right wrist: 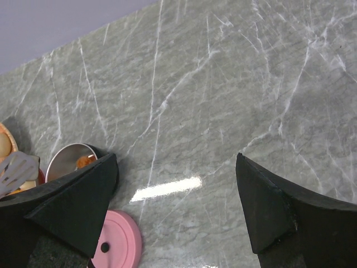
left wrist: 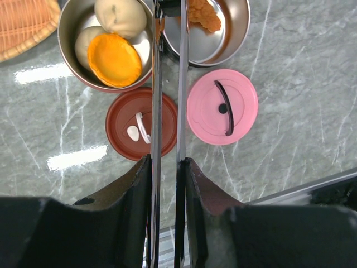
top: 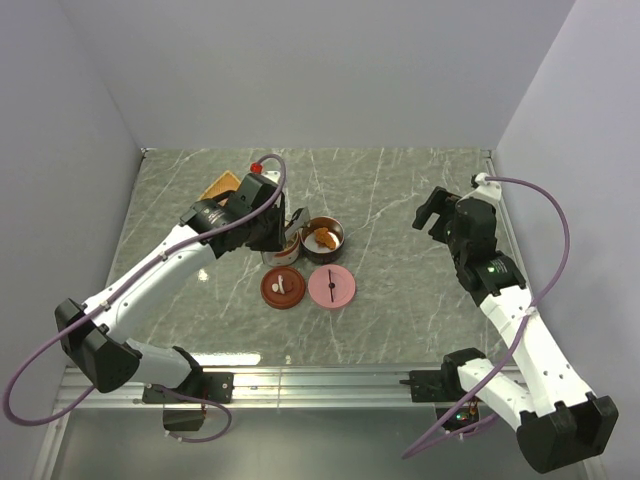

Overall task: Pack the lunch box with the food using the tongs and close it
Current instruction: Place the food into the lunch box

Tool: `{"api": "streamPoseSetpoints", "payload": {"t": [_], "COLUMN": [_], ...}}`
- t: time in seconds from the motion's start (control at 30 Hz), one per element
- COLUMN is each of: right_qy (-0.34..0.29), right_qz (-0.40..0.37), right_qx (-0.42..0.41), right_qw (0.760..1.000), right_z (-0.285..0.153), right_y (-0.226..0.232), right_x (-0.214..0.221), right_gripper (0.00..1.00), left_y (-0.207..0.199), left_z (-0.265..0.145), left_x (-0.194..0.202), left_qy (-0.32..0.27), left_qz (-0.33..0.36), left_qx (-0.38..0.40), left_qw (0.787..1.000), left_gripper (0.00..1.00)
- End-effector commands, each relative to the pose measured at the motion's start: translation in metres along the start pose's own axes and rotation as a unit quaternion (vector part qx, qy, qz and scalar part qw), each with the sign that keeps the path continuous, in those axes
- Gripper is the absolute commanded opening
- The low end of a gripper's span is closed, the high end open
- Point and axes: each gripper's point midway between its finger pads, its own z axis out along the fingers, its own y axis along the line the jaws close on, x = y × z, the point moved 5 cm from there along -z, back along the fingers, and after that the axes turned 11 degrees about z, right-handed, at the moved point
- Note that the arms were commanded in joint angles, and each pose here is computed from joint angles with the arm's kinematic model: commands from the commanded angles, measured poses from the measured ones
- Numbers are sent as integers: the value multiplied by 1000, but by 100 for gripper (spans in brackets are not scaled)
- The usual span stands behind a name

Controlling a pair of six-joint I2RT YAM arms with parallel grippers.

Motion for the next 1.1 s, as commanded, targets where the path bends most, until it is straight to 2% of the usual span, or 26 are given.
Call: {"api": "streamPoseSetpoints", "payload": {"t": [0.0, 0.7, 1.07], "right_qy": [-11, -14, -19], "right_qz": [7, 19, 29], "right_qx": [5, 7, 9], "right_qw": [1000, 1000, 999], "right_z": [-5, -10, -15], "right_y": [-2, -4, -7], "right_x": [-2, -2, -1], "right_gripper": [93, 93, 93], "left_y": [0, -12, -12], "left_z": [1, 14, 16], "left_x": [-12, 9, 11], "left_qy": [-32, -12, -12], "left_qz": [5, 18, 28], "left_qx": [-8, 25, 28], "left_qw": [999, 999, 999], "left_gripper": [25, 27, 43]}}
